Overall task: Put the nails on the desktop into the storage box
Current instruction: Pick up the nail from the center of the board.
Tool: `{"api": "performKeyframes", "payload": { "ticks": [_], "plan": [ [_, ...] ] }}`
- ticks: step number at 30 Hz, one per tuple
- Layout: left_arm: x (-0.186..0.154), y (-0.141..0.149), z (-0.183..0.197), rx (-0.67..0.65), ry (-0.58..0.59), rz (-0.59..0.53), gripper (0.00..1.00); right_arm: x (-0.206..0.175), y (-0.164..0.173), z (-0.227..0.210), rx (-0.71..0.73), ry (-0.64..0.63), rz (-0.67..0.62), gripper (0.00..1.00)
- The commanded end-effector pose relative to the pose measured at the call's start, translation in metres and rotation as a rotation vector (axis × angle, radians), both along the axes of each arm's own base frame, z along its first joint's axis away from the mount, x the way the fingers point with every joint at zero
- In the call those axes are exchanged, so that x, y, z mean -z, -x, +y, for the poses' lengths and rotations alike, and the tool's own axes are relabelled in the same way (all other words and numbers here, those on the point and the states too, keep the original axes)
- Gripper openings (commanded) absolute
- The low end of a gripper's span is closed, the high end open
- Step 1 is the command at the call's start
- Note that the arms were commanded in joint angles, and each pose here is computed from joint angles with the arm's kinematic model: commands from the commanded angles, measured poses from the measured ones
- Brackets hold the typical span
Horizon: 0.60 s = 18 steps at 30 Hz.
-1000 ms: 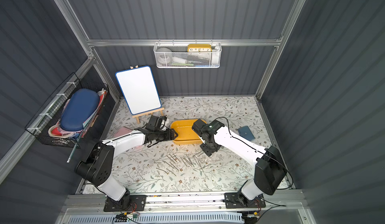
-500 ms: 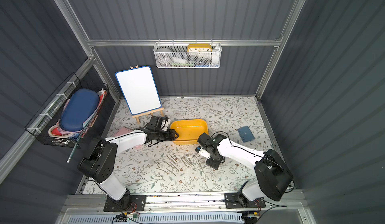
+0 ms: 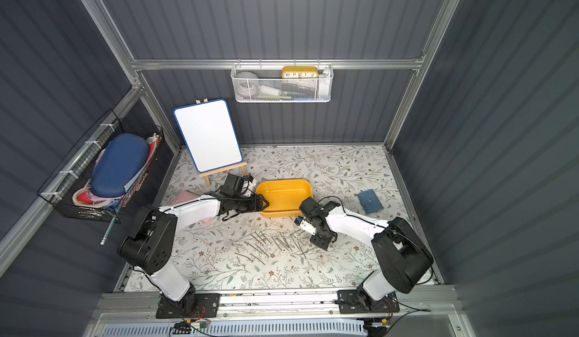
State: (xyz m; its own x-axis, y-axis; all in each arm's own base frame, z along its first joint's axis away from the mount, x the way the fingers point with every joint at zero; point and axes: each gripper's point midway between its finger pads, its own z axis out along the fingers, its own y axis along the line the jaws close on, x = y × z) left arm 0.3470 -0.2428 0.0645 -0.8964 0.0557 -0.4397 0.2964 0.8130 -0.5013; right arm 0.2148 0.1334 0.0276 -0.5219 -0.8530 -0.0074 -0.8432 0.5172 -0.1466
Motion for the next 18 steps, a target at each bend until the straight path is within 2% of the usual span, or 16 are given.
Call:
{"api": "performKeyframes", "payload": {
  "ticks": [1, 8, 12, 14, 16, 18],
  "plan": [
    [0.003, -0.002, -0.001, 0.025, 0.0, -0.005, 0.73, 0.006, 0.008, -0.004, 0.007, 0.004, 0.03, 0.51],
    [0.005, -0.001, -0.001, 0.029, -0.001, 0.003, 0.73, 0.019, 0.013, -0.018, 0.011, 0.054, 0.012, 0.51],
    [0.008, -0.001, 0.0, 0.029, -0.005, 0.009, 0.73, 0.03, 0.009, -0.022, 0.033, 0.093, 0.01, 0.45],
    [0.009, -0.001, 0.0, 0.03, -0.007, 0.011, 0.72, 0.033, 0.009, -0.025, 0.05, 0.132, 0.043, 0.39],
    [0.008, -0.001, 0.001, 0.028, -0.009, 0.008, 0.72, 0.033, 0.007, -0.025, 0.06, 0.157, 0.063, 0.22],
    [0.006, -0.001, 0.001, 0.027, -0.007, 0.005, 0.72, 0.033, 0.006, -0.026, 0.074, 0.155, 0.062, 0.1]
  ]
}}
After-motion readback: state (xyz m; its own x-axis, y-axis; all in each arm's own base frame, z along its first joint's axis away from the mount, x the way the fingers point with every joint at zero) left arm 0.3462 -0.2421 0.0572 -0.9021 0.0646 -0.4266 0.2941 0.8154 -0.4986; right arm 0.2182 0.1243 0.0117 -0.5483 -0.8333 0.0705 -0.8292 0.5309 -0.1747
